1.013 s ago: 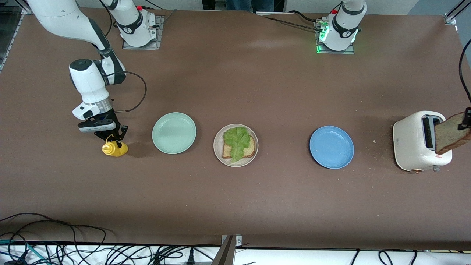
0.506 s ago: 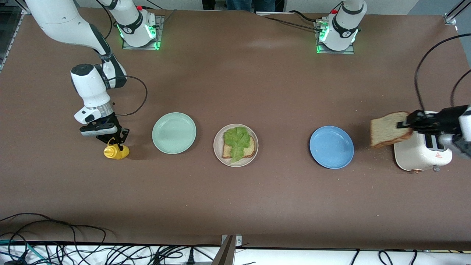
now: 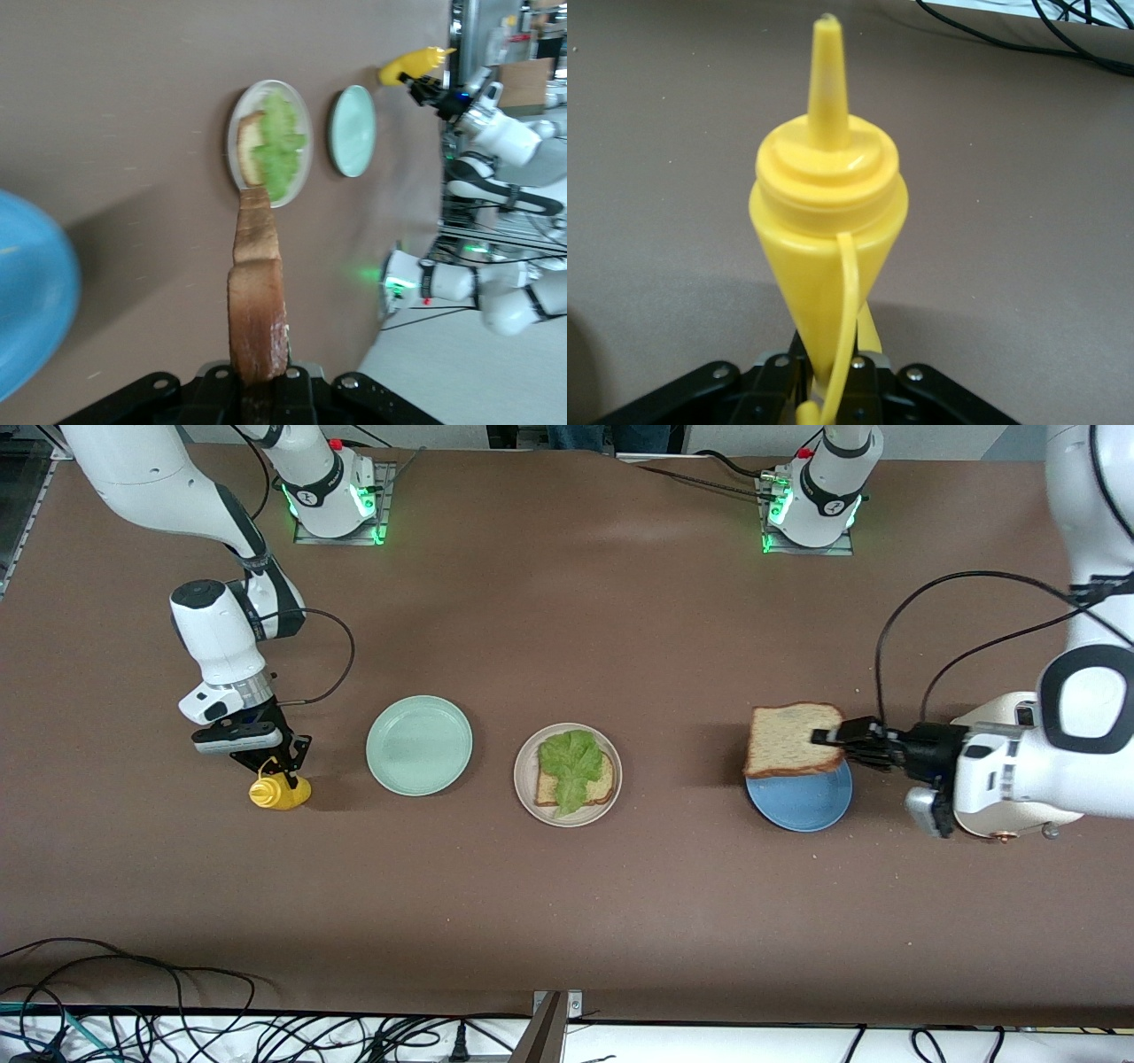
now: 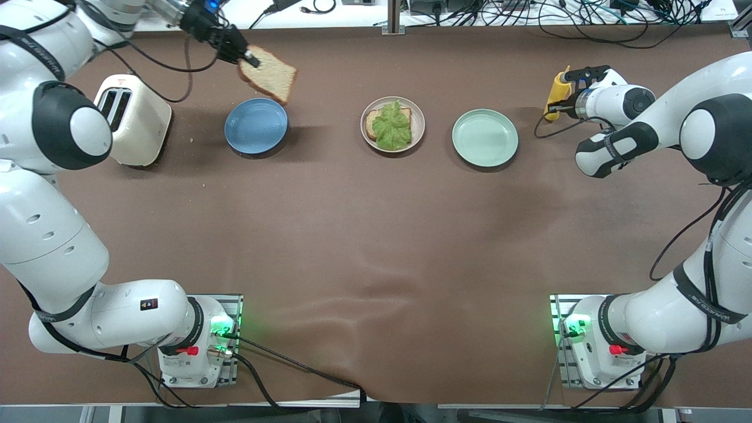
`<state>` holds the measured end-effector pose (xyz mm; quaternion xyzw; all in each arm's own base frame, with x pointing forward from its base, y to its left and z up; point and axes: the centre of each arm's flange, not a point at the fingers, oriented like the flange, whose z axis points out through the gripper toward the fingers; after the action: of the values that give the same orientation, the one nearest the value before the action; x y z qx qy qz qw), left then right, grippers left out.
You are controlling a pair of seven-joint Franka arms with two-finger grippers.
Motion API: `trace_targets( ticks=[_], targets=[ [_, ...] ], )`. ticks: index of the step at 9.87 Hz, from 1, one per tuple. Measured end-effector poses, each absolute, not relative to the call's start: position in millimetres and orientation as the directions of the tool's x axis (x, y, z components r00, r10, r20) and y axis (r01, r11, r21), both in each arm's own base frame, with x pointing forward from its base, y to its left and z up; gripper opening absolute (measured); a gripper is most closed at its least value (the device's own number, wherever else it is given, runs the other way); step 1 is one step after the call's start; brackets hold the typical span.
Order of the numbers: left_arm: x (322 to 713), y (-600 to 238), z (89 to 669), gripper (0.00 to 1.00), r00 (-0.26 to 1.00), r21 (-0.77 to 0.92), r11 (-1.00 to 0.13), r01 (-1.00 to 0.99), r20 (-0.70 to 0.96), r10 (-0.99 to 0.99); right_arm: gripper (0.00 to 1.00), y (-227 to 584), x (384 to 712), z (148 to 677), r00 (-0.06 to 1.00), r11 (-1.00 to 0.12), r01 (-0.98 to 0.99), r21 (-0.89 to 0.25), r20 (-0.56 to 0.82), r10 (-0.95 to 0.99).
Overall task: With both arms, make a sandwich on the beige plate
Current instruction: 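Carry the bread slice with the left gripper over the beige plate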
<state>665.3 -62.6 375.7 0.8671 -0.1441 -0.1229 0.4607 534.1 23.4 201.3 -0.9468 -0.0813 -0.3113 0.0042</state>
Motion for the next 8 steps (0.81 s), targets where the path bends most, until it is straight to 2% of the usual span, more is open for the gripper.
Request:
trace_targets(
  ticks=[3,5,6,8],
  targets=[
    [665.0,-124.6,370.9,0.09,0.924,0.890,-0.443,-0.104,-0.079,-0.375,0.26,23.8,534.9,202.7,0.789,-0.987,0.158,0.041,0.596,0.151],
    [667.2,-155.4,348.0,0.09,0.938,0.892,-0.443,-0.083,-0.081,-0.338,0.29,24.2,535.1,203.1,0.787,-0.986,0.159,0.040,0.598,0.151],
    [665.4,-171.1,332.8,0.09,0.945,0.890,-0.451,-0.069,-0.086,-0.314,0.34,24.9,535.1,203.2,0.787,-0.986,0.160,0.039,0.598,0.152],
    [658.5,-211.2,309.7,0.09,0.961,0.883,-0.467,-0.053,-0.082,-0.265,0.59,27.5,535.2,204.2,0.784,-0.986,0.164,0.036,0.601,0.153]
  ],
)
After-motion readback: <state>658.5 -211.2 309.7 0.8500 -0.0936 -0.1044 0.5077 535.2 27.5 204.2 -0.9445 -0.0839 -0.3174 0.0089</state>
